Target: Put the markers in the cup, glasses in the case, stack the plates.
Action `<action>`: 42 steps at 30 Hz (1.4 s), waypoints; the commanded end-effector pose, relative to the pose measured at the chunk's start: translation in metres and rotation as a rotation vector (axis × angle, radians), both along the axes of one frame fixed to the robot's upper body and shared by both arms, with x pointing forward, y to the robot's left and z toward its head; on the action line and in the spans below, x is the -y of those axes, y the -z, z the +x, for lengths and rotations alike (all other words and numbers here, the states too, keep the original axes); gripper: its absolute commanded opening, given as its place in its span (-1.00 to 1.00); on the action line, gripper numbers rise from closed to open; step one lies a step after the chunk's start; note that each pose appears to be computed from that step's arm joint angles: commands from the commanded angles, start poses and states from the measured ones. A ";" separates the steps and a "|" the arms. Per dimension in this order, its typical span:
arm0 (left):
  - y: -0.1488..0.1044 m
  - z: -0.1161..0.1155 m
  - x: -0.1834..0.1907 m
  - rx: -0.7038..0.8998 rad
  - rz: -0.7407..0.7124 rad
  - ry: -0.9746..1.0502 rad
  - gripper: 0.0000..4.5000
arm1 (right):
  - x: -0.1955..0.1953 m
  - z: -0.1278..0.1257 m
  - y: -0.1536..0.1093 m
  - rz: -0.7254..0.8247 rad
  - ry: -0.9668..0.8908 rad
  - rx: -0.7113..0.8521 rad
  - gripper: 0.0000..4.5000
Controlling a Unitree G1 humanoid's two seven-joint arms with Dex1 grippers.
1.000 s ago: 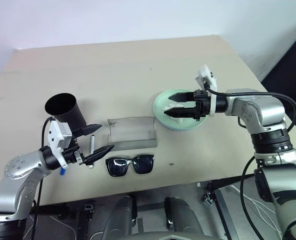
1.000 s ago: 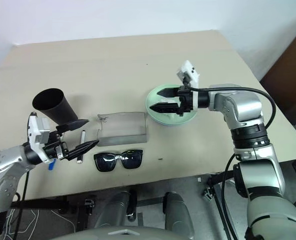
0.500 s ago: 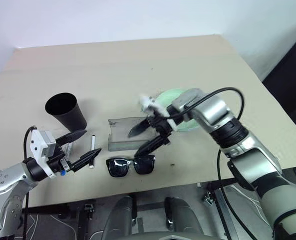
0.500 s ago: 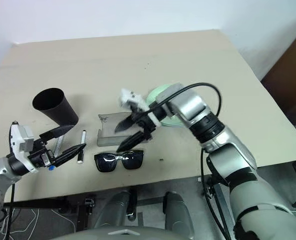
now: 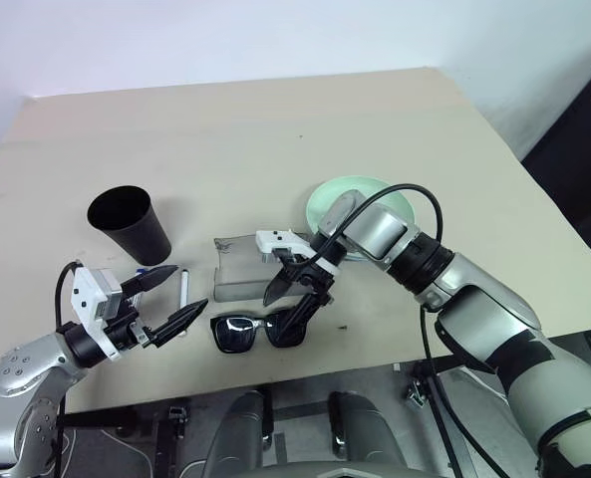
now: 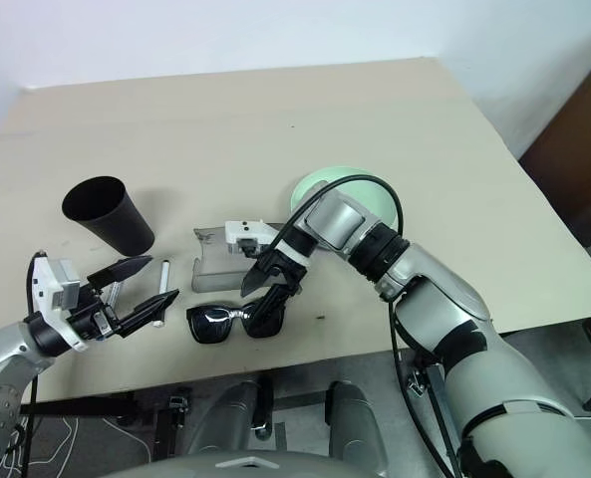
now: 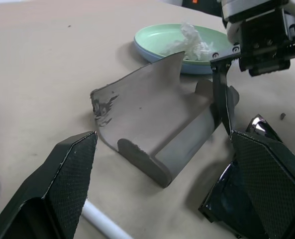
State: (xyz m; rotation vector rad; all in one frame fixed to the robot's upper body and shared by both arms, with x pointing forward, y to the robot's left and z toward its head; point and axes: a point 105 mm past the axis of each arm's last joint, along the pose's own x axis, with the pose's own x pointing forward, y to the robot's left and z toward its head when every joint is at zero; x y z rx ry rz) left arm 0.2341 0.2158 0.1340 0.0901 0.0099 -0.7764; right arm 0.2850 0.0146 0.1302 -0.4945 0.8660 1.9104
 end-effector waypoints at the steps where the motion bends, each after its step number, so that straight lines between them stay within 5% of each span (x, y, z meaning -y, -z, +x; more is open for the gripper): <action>1: -0.006 0.000 0.007 0.040 0.010 0.018 1.00 | -0.010 -0.003 -0.002 -0.016 -0.041 0.016 0.99; 12: -0.001 -0.001 0.012 0.035 0.014 0.024 1.00 | -0.022 -0.005 0.012 -0.045 -0.021 -0.015 0.91; 26: 0.002 0.000 0.011 0.036 0.018 0.018 1.00 | -0.028 0.002 0.002 -0.008 0.022 -0.007 -0.98; 34: 0.000 0.001 0.007 0.034 0.018 0.012 1.00 | -0.027 0.001 -0.021 0.048 0.027 -0.008 -0.98; 42: -0.004 -0.010 -0.013 0.027 0.040 -0.044 1.00 | -0.013 0.023 -0.075 0.167 0.101 0.045 -0.98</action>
